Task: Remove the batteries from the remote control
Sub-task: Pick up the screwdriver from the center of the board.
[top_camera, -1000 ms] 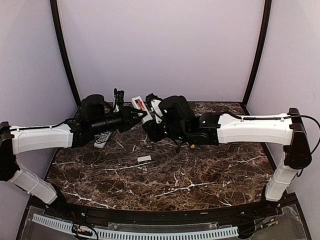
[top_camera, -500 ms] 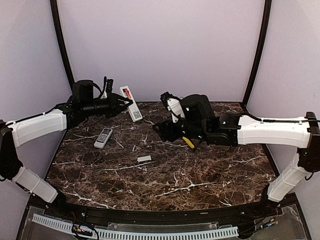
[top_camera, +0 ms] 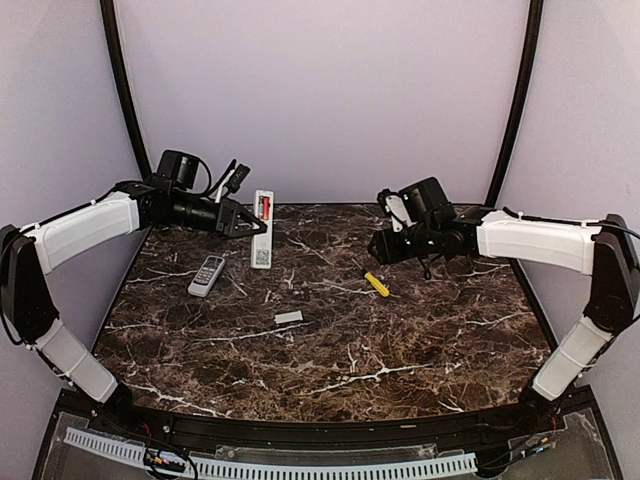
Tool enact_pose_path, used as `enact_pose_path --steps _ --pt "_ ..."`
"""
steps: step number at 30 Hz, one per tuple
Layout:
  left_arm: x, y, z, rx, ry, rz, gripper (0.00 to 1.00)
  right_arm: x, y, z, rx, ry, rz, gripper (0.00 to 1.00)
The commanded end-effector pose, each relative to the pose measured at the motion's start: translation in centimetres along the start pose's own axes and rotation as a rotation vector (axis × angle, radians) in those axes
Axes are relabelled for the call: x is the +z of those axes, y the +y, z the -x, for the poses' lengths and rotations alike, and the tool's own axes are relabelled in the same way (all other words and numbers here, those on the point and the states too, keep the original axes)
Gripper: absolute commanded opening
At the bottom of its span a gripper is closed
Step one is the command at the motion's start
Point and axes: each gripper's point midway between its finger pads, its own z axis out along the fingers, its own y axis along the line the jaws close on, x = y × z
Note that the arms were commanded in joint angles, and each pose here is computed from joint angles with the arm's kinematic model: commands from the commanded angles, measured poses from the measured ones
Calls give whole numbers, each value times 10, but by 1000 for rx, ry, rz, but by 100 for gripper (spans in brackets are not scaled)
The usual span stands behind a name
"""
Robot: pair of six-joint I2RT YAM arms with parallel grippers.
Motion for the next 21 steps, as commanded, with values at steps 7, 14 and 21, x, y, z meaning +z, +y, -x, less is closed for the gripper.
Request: enact_pose_path --steps 7,14,21 --pt "-10 -20 -18 61 48 -80 3 51 -40 -58 -32 227 -75 48" --pt "-9 -14 -20 51 55 -51 2 71 -41 -70 -58 272 -72 40" --pt "-8 -11 -21 39 56 -40 1 83 -43 -85 -71 313 -76 39"
